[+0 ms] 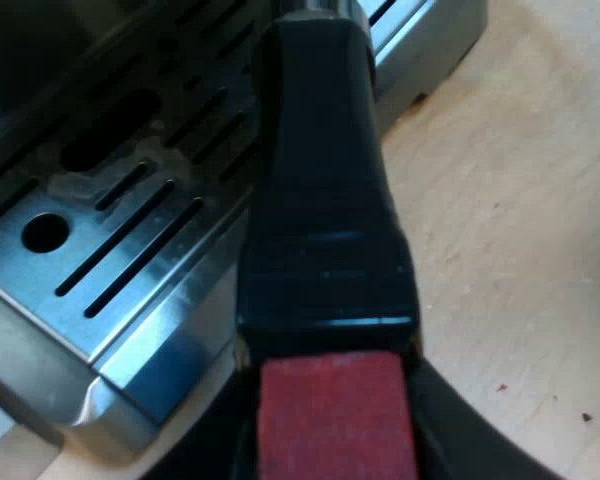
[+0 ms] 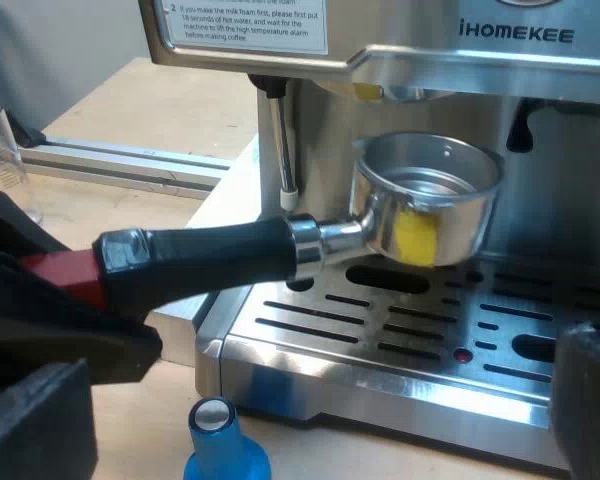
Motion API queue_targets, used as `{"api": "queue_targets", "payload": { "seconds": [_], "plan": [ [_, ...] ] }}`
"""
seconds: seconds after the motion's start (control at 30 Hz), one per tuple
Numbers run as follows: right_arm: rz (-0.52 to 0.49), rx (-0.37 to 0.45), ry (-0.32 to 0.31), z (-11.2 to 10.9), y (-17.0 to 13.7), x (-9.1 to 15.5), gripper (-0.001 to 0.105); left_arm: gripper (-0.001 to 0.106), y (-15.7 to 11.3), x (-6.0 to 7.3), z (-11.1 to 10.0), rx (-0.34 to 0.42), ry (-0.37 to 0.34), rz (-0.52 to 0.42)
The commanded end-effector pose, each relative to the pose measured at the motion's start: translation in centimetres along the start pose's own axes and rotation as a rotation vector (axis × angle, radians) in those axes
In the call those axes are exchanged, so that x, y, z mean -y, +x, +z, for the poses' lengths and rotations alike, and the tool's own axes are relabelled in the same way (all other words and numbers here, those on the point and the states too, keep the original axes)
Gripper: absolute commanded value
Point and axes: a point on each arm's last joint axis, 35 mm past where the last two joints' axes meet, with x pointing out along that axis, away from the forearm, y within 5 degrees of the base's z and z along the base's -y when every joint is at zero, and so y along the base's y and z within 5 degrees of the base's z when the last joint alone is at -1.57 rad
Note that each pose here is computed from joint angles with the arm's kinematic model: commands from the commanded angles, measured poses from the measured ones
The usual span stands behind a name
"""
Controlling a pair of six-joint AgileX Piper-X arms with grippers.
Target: Put the handle in the coffee machine
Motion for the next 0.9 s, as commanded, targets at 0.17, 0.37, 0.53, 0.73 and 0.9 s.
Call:
{"api": "queue_targets", "payload": {
  "seconds": [0.17,0.37,0.53,0.73,0.9],
  "plan": [
    [-0.030,0.009,0.007,-0.4,1.2,-1.0,0.093,0.000,-0.4,-0.5,0.6,0.066,0.024,-0.014],
    [-0.048,0.013,0.007,-0.7,2.4,-1.7,0.093,0.000,-0.3,-1.6,0.3,0.084,-0.008,-0.009],
    [-0.080,0.004,-0.030,-0.7,3.8,-1.3,0.093,0.000,0.2,-2.0,0.3,0.079,0.033,-0.008],
    [-0.090,-0.016,-0.013,-0.7,5.4,-0.8,0.093,0.000,1.0,-2.5,0.1,0.065,0.009,-0.057],
    [-0.055,-0.005,0.023,-0.7,6.3,-1.3,0.093,0.000,0.9,-3.3,-0.1,0.072,0.015,-0.046]
  ]
}}
